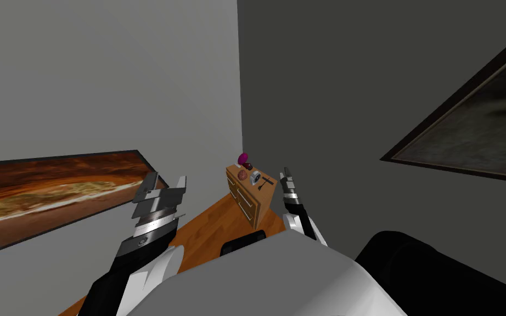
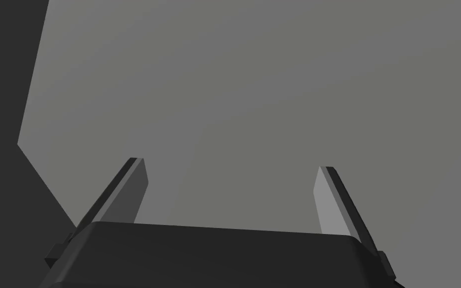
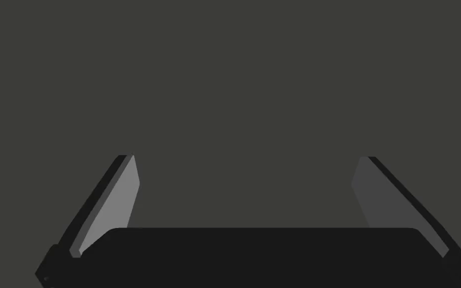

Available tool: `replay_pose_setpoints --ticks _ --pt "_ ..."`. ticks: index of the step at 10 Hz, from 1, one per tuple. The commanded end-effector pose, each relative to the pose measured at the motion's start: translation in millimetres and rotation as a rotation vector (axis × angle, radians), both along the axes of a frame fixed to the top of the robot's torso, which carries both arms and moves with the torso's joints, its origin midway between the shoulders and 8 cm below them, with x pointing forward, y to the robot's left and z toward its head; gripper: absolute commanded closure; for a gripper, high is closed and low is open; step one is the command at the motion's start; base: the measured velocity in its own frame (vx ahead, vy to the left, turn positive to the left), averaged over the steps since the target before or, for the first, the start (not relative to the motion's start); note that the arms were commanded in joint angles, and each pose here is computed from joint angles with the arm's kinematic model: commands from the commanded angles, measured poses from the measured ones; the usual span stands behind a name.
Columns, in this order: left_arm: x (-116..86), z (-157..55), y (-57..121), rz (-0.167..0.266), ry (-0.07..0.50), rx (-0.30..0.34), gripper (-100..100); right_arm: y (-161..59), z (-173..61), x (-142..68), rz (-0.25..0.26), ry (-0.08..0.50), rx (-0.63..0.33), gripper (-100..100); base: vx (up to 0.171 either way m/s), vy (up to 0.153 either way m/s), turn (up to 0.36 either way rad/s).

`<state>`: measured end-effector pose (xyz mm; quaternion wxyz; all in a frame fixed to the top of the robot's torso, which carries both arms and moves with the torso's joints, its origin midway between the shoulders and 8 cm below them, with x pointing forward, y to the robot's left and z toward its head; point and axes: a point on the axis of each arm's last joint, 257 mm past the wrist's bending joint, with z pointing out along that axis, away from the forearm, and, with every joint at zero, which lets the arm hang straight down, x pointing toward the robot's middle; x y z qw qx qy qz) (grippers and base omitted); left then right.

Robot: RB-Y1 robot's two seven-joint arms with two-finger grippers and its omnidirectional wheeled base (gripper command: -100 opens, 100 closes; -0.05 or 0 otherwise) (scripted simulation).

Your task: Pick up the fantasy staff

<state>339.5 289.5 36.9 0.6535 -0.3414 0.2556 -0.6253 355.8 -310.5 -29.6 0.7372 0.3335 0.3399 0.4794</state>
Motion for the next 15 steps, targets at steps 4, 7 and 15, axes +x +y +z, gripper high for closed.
replay_pose_setpoints --ticks 4,7,15 --pt "0.0 0.0 0.0 0.0 0.0 0.0 0 -4.1 -23.8 3.4 0.004 0.107 -0.192 -100 -0.043 -0.031 0.126" --pt "0.0 0.0 0.0 0.0 0.0 0.0 0 -11.0 -44.6 4.6 -0.004 0.187 -0.322 -100 -0.059 -0.037 0.13" --pt "0.0 0.0 0.0 0.0 0.0 0.0 0 -64.6 -135.1 -4.8 -0.063 0.502 -0.786 -100 -0.063 -0.041 0.226"
